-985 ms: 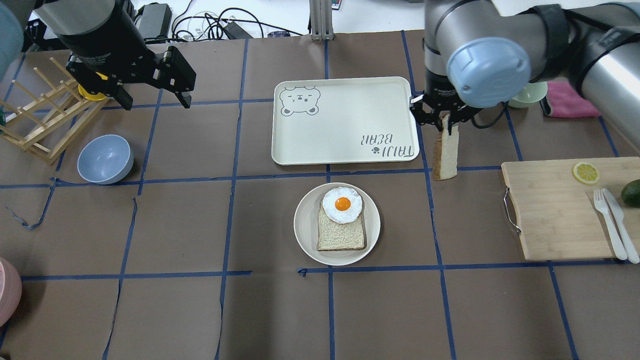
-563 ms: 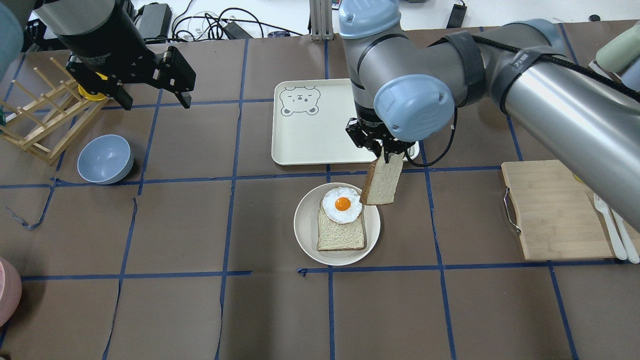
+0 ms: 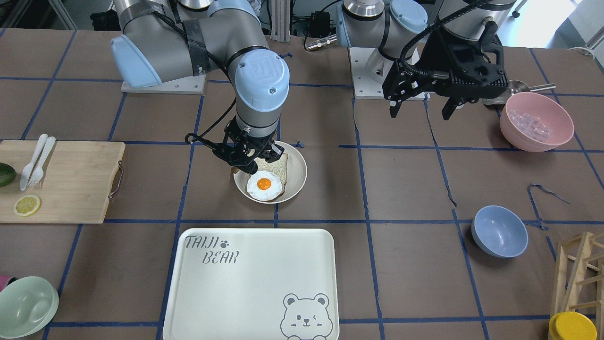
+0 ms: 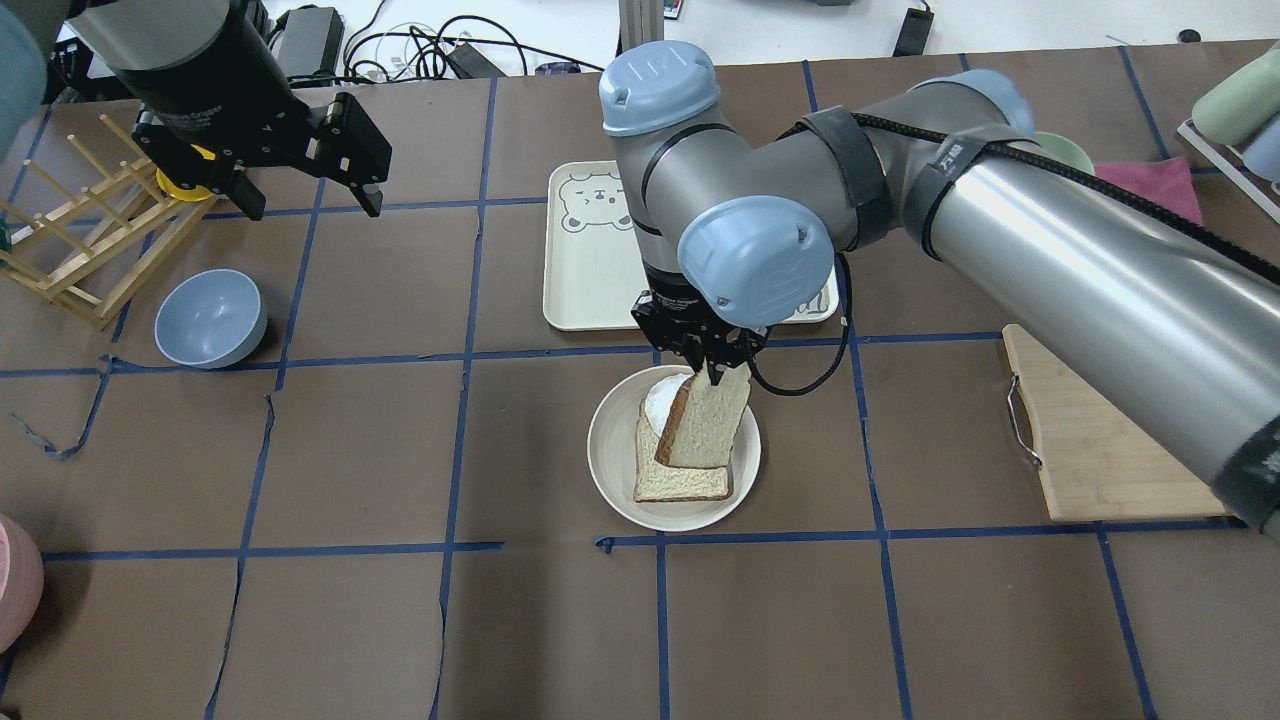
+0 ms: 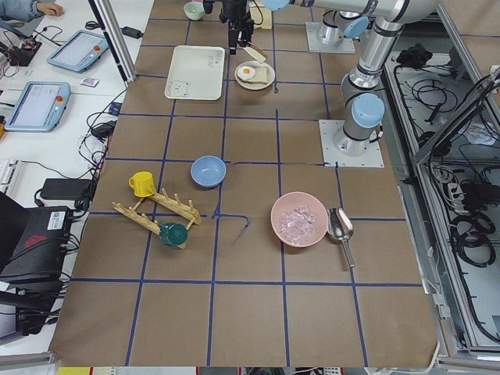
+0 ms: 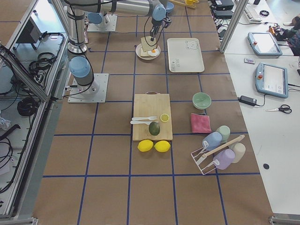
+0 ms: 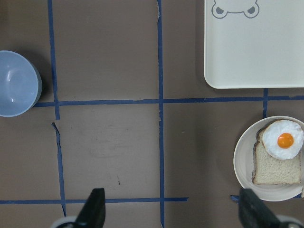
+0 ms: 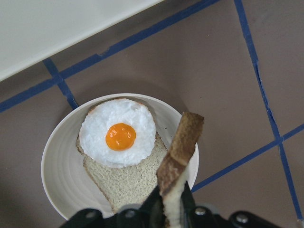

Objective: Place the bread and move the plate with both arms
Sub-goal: 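Lay the bread slice over the fried egg and open the right gripper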

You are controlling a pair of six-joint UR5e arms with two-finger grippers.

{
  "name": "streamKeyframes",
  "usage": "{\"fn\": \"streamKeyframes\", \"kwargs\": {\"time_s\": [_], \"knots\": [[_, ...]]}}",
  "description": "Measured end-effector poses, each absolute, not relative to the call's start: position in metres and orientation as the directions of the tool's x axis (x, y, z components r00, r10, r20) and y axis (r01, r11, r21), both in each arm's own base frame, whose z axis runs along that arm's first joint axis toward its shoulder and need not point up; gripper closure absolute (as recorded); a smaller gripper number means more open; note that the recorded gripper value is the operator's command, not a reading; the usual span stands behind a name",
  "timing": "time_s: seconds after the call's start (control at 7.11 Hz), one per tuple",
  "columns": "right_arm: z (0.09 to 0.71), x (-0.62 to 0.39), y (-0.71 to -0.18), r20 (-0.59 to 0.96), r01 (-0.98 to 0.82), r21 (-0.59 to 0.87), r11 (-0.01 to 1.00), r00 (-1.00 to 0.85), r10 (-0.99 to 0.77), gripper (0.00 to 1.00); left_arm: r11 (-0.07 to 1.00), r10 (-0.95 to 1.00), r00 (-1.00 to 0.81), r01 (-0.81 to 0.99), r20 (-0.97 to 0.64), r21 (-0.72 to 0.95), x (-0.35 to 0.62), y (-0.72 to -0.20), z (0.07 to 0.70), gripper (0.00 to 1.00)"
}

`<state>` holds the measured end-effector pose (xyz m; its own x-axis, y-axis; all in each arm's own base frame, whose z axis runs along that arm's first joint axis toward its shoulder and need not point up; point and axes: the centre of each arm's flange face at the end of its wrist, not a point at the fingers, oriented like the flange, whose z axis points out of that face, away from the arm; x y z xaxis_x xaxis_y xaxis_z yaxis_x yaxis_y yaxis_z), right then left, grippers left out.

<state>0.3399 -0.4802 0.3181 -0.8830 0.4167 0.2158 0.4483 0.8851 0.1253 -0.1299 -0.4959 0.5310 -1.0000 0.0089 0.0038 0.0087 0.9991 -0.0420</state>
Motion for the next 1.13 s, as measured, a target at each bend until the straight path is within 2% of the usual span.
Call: {"fn": "streamKeyframes", "kwargs": {"time_s": [0.56, 0.84, 0.98, 1.13], "knots": [[0.277, 0.345, -0.485, 0.26, 0.447, 0.17, 0.878, -0.88, 0.398, 1.0, 0.999, 0.011, -1.0, 0.011, 0.005, -0.042, -0.13, -0.496, 0.531, 0.0], [0.264, 0.348, -0.493, 0.242, 0.44, 0.16, 0.884, -0.885, 0.397, 0.16, 0.999, 0.011, -1.0, 0.01, 0.005, -0.042, -0.129, -0.496, 0.531, 0.0], [0.261, 0.351, -0.498, 0.22, 0.438, 0.143, 0.888, -0.888, 0.403, 0.0, 0.999, 0.011, -1.0, 0.01, 0.005, -0.042, -0.129, -0.496, 0.531, 0.0], [0.262, 0.353, -0.503, 0.193, 0.435, 0.119, 0.892, -0.892, 0.409, 0.0, 0.999, 0.01, -1.0, 0.01, 0.005, -0.042, -0.129, -0.496, 0.531, 0.0]]}}
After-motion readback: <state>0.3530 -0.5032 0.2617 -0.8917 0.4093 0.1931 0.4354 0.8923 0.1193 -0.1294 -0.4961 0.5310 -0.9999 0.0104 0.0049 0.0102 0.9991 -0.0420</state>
